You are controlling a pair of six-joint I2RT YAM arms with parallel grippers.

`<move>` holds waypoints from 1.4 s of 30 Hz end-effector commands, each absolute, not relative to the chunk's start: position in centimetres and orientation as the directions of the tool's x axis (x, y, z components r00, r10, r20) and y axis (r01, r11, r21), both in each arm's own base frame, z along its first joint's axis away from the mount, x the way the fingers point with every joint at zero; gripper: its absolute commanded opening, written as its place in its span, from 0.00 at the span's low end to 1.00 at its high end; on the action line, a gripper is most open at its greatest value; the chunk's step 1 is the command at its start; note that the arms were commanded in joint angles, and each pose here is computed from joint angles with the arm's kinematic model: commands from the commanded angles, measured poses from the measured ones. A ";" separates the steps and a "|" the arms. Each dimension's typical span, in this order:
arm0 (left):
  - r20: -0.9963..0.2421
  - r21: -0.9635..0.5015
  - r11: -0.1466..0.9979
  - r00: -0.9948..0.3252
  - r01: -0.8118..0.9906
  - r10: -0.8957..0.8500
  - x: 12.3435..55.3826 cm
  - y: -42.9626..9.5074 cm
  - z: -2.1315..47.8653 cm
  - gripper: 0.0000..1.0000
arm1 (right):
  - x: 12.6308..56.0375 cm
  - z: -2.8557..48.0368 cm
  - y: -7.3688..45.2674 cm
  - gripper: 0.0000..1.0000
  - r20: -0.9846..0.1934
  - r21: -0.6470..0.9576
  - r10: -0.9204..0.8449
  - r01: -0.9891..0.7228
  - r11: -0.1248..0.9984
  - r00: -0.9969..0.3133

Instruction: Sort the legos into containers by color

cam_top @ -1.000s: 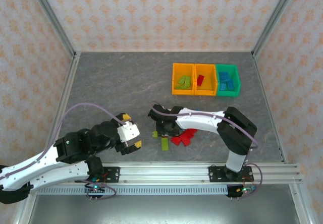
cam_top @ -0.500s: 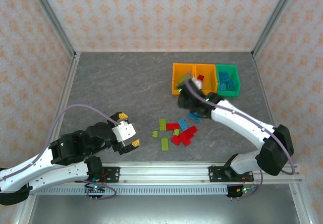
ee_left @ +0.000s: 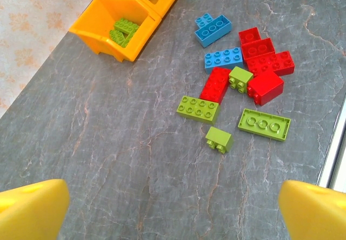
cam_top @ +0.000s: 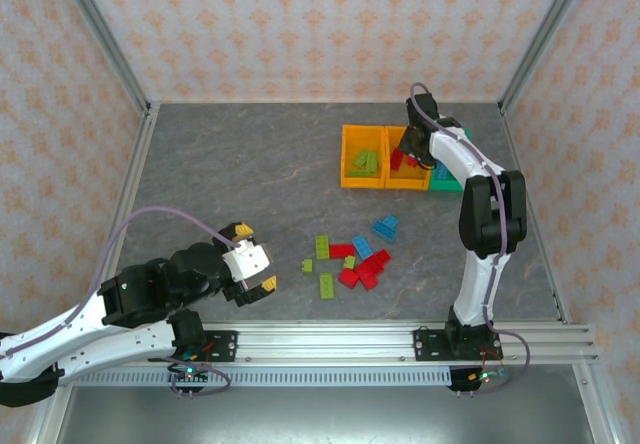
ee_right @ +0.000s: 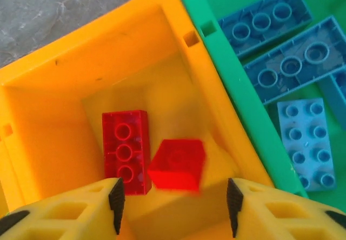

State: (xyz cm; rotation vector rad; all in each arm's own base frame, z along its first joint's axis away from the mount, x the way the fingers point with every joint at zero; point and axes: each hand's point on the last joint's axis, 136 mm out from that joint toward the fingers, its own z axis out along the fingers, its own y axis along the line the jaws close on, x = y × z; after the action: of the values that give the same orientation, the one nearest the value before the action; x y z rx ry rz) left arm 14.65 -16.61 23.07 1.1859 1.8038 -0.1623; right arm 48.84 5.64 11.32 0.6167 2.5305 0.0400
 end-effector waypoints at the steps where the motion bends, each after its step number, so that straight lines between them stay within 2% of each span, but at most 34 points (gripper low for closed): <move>1: -0.773 0.353 0.557 -0.102 0.752 0.627 15.0 -16.3 23.5 1.00 | 47.2 16.2 6.1 0.60 -0.520 0.176 0.410 0.375 0.910 -0.749; 5: -0.768 0.353 0.556 -0.106 0.753 0.632 15.0 -16.3 23.2 1.00 | 42.8 19.6 6.0 0.62 -0.538 0.252 0.443 0.364 0.897 -0.718; 8: -0.768 0.350 0.552 -0.106 0.757 0.632 15.0 -16.4 23.1 1.00 | 37.7 19.9 7.5 0.63 -0.512 0.356 0.467 0.316 0.879 -0.721; 13: -0.762 0.356 0.546 -0.102 0.758 0.639 15.1 -16.7 23.0 1.00 | 29.6 17.3 8.9 0.68 -0.499 0.358 0.406 0.244 0.901 -0.766; 17: -0.769 0.333 0.530 -0.101 0.780 0.631 14.8 -17.4 22.5 1.00 | 26.2 13.9 10.8 0.72 -0.416 0.340 0.295 0.154 0.928 -0.860; 21: -0.757 0.336 0.520 -0.104 0.785 0.645 14.9 -17.6 22.1 1.00 | 25.0 10.8 13.0 0.84 -0.305 0.297 0.118 0.023 0.955 -0.945; 25: -0.748 0.340 0.523 -0.112 0.782 0.654 14.9 -17.4 21.9 1.00 | 26.3 9.0 13.7 0.92 -0.278 0.198 0.003 -0.054 0.979 -0.961; 28: -0.745 0.344 0.525 -0.114 0.779 0.657 15.0 -17.3 21.8 1.00 | 27.4 7.5 13.9 0.94 -0.238 0.142 -0.046 -0.082 0.986 -0.970; 34: -0.743 0.346 0.528 -0.117 0.776 0.659 15.0 -17.1 21.7 1.00 | 28.7 4.8 14.7 0.94 -0.167 0.069 -0.131 -0.144 0.987 -0.977; 39: -0.746 0.346 0.529 -0.115 0.775 0.656 15.0 -17.1 21.8 1.00 | 27.7 3.3 16.2 0.84 -0.110 0.138 -0.127 -0.141 0.980 -0.986; 42: -0.747 0.346 0.532 -0.115 0.773 0.654 15.0 -17.0 21.9 1.00 | 26.7 2.7 16.4 0.76 -0.094 0.121 -0.137 -0.148 0.982 -0.986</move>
State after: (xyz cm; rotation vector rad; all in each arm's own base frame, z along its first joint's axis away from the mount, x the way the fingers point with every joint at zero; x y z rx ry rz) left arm 14.78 -17.22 21.74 1.2084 1.8295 -0.1612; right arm 27.72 15.82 3.18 -0.1886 3.0253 0.1925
